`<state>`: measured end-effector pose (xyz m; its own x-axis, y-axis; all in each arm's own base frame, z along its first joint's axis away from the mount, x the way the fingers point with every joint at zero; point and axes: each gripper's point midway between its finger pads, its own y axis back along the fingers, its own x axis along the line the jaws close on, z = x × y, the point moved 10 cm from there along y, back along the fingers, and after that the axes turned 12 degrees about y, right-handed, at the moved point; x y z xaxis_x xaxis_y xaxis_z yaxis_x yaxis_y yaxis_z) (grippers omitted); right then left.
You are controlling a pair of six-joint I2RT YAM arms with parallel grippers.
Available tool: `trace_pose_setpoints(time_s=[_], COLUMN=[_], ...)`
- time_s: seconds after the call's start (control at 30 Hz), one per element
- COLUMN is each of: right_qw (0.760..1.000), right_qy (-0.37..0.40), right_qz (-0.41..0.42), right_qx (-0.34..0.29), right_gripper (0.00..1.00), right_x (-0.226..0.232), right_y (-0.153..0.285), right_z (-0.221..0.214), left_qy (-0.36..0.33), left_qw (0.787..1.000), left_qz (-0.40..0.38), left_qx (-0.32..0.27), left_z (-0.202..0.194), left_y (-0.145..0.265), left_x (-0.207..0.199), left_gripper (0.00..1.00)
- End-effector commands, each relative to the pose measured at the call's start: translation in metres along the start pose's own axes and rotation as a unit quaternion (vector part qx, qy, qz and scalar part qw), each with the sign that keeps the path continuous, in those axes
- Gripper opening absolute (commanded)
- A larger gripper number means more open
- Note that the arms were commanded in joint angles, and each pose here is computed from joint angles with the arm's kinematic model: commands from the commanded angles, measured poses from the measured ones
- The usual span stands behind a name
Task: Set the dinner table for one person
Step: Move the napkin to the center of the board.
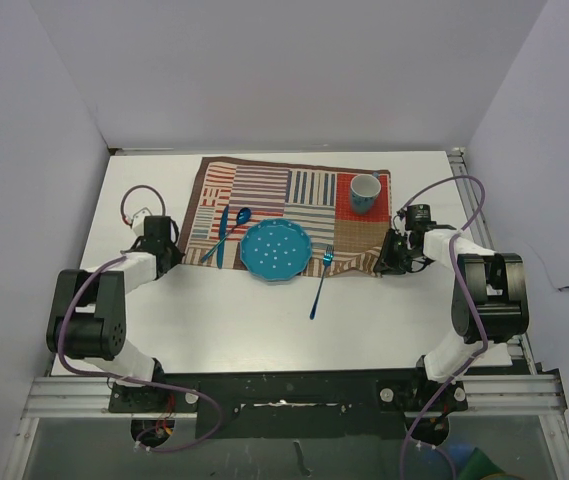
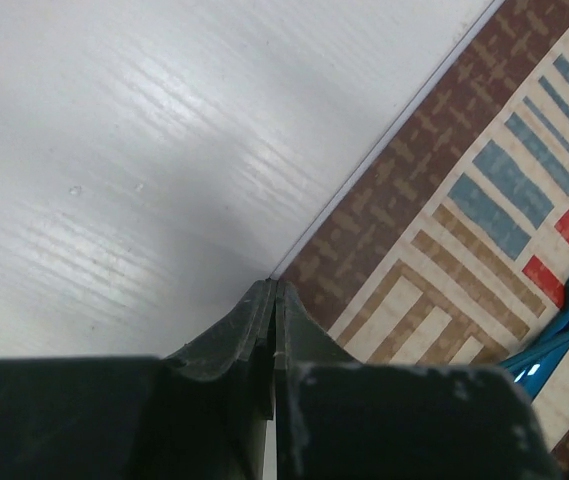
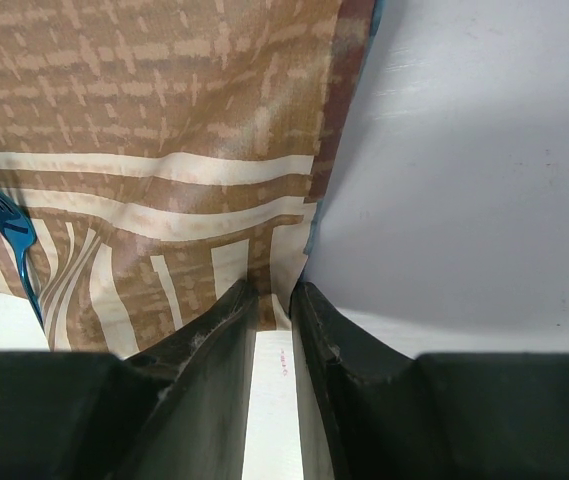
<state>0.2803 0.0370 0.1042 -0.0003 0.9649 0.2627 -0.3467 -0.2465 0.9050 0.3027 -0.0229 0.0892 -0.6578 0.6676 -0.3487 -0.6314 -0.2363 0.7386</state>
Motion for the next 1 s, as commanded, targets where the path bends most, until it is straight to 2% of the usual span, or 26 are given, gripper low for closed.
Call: trace_pose_setpoints(time_s=[0.0,0.07,0.1,0.2,0.33,0.4,0.57,0.97], right_qw=[1.0,1.0,1.0,1.0,1.0,1.0,1.0,1.0], right_qy=[0.009,0.011,0.011,0.013,0.012,0.013,0.012,0.013], right_qz=[-0.011,-0.011,-0.011,-0.012,-0.013,-0.013,-0.013,-0.009], right_qx=[0.01,0.011,0.011,0.014,0.018,0.019,0.019,0.025], right_gripper=[0.23,0.24,0.24,0.24,0.24,0.24,0.24,0.24], right_x=[0.0,0.001,0.001,0.0,-0.001,-0.001,-0.001,0.001], right_y=[-0.007,-0.007,-0.007,-0.008,-0.01,-0.011,-0.012,-0.018], right_z=[-0.003,-0.004,-0.004,-0.005,-0.006,-0.006,-0.007,-0.007], left_qy=[-0.002,-0.002,0.0,0.001,0.007,0.009,-0.004,-0.016], left_qw=[1.0,1.0,0.999,0.998,0.996,0.996,0.996,0.999], left_qz=[0.004,0.0,-0.003,-0.014,-0.035,-0.037,-0.027,-0.002], left_qx=[0.023,0.03,0.035,0.055,0.081,0.085,0.089,0.039], left_z=[-0.006,-0.006,-0.006,-0.008,-0.012,-0.013,-0.01,0.003], left_y=[0.015,0.015,0.014,0.013,0.013,0.013,0.017,0.034], left_x=[0.006,0.005,0.004,-0.001,-0.005,-0.006,-0.005,-0.003], left_gripper=[0.0,0.01,0.14,0.31,0.35,0.42,0.43,0.44])
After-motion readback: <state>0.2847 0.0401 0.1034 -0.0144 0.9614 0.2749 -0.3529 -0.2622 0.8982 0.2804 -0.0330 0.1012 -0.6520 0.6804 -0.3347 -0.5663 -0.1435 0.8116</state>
